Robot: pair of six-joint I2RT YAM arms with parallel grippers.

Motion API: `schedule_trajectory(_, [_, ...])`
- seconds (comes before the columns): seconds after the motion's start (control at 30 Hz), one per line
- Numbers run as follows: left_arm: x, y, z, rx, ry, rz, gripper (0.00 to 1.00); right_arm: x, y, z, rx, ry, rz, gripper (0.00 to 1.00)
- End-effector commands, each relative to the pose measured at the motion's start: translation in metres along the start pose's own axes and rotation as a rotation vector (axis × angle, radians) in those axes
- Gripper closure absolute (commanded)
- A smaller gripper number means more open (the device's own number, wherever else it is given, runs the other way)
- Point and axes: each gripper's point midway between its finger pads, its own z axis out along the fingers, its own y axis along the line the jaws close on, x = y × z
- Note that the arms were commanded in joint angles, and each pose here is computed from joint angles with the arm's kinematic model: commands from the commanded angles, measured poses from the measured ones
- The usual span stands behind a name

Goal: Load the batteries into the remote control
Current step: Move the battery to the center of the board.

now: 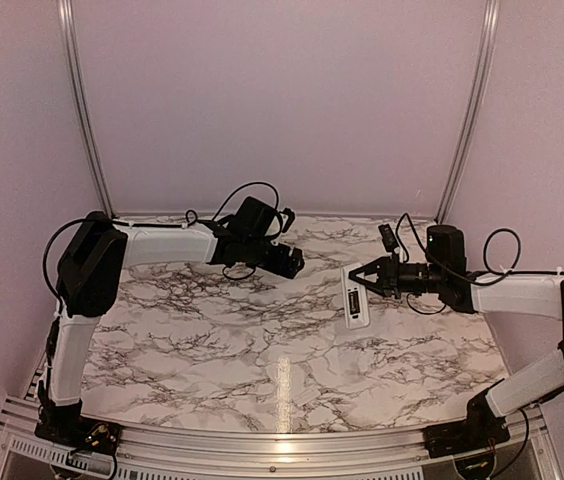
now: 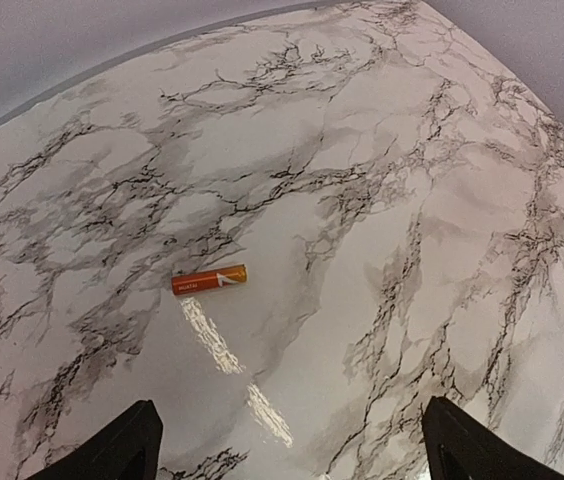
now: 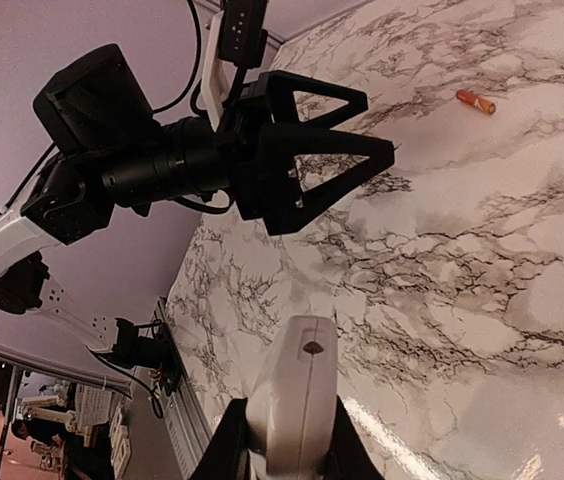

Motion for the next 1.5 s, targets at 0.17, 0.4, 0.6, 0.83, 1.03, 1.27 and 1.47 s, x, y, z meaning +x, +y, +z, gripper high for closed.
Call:
schedule_trajectory(0.17, [-0.009, 0.036, 0.05, -0.04, 0.052, -0.008, 0.09, 0.002, -0.003, -0.003, -0.017, 0.007, -0.002, 1.0])
schedule_trajectory(0.4, [-0.019, 0.049, 0.071, -0.106, 0.004, -0.021, 0.21, 0.004, -0.004, -0.003, -0.021, 0.014, 0.003, 1.0])
schedule_trajectory(0.6, [-0.031, 0.055, 0.085, -0.133, -0.038, -0.037, 0.32, 0.006, -0.006, -0.002, -0.022, 0.018, 0.011, 1.0])
schedule_trajectory(0.83, [-0.029, 0.06, 0.098, -0.141, -0.048, -0.05, 0.4, 0.008, -0.006, -0.003, -0.022, 0.018, 0.013, 1.0])
schedule_trajectory(1.03, [-0.028, 0.065, 0.102, -0.163, -0.041, -0.046, 0.48, 0.008, -0.006, -0.002, -0.032, 0.019, 0.022, 1.0])
schedule_trajectory(1.27, [-0.009, 0.076, 0.105, -0.212, 0.028, -0.051, 0.49, 0.007, -0.005, -0.002, -0.035, 0.02, 0.023, 1.0])
schedule_trajectory(1.47, [0.021, 0.08, 0.115, -0.218, 0.11, -0.051, 0.5, 0.008, -0.006, -0.002, -0.033, 0.022, 0.028, 1.0])
